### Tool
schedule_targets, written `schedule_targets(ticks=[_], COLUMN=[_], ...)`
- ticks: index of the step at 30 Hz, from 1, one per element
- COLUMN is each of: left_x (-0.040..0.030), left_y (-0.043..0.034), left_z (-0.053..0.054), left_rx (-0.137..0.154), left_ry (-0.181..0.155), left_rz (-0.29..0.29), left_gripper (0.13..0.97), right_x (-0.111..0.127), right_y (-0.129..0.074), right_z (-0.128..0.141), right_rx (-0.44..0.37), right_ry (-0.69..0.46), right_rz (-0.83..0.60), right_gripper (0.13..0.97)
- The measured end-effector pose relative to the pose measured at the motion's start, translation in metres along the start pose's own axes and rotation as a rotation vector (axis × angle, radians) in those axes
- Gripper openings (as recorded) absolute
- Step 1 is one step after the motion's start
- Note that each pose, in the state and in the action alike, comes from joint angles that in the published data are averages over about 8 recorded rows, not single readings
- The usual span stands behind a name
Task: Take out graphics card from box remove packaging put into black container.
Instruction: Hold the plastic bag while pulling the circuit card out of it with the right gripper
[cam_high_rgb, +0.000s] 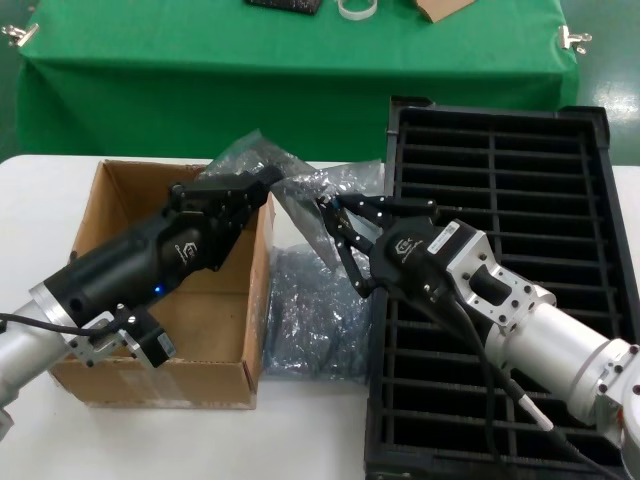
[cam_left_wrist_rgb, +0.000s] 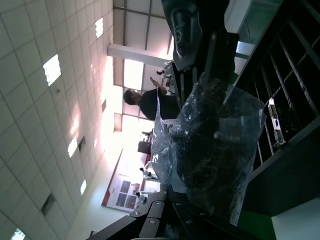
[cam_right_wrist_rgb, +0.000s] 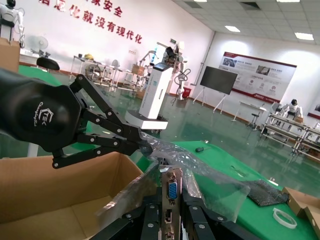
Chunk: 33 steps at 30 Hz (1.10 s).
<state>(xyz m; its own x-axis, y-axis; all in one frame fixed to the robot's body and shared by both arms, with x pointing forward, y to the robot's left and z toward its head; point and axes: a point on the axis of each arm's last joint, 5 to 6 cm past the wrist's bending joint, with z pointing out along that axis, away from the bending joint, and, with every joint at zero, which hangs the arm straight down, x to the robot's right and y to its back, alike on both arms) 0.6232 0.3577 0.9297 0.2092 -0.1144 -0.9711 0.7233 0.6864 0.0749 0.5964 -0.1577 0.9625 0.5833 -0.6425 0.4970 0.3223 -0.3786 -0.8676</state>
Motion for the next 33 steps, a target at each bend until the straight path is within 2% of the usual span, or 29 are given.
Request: schedule_targets(ticks=[9, 16, 23, 27, 33], left_x=[0.0086, 0.0138, 0.0147, 0.0128, 0.0073], left_y=[0.0075, 0.0166, 0.0282, 0.0364, 0.0554], left_z=[0.003, 0.007, 0.01, 0.01, 0.01], left_rx=[-0.011, -0.034, -0.074, -0.099, -0.159], left_ry=[-0.014, -0.02, -0.027, -0.031, -0.028], left_rz=[0.042, 0.069, 0.082, 0.092, 0.11], left_gripper=[0.139, 0.139, 0.139, 0.139, 0.139], right_x=[0.001, 0.001, 0.002, 0.002, 0.003], right_y=[-0.004, -0.005, -0.003, -0.002, 0.0], right_z=[-0.004, -0.006, -0.009, -0.011, -0.018], right_rx=[0.004, 0.001, -0.007, -0.011, -0.016], right_ry=[0.004, 0.01, 0.019, 0.027, 0.043], right_rz=[0.0, 0.001, 0.006, 0.01, 0.017], right_gripper=[0.195, 0.195, 0.195, 0.195, 0.195])
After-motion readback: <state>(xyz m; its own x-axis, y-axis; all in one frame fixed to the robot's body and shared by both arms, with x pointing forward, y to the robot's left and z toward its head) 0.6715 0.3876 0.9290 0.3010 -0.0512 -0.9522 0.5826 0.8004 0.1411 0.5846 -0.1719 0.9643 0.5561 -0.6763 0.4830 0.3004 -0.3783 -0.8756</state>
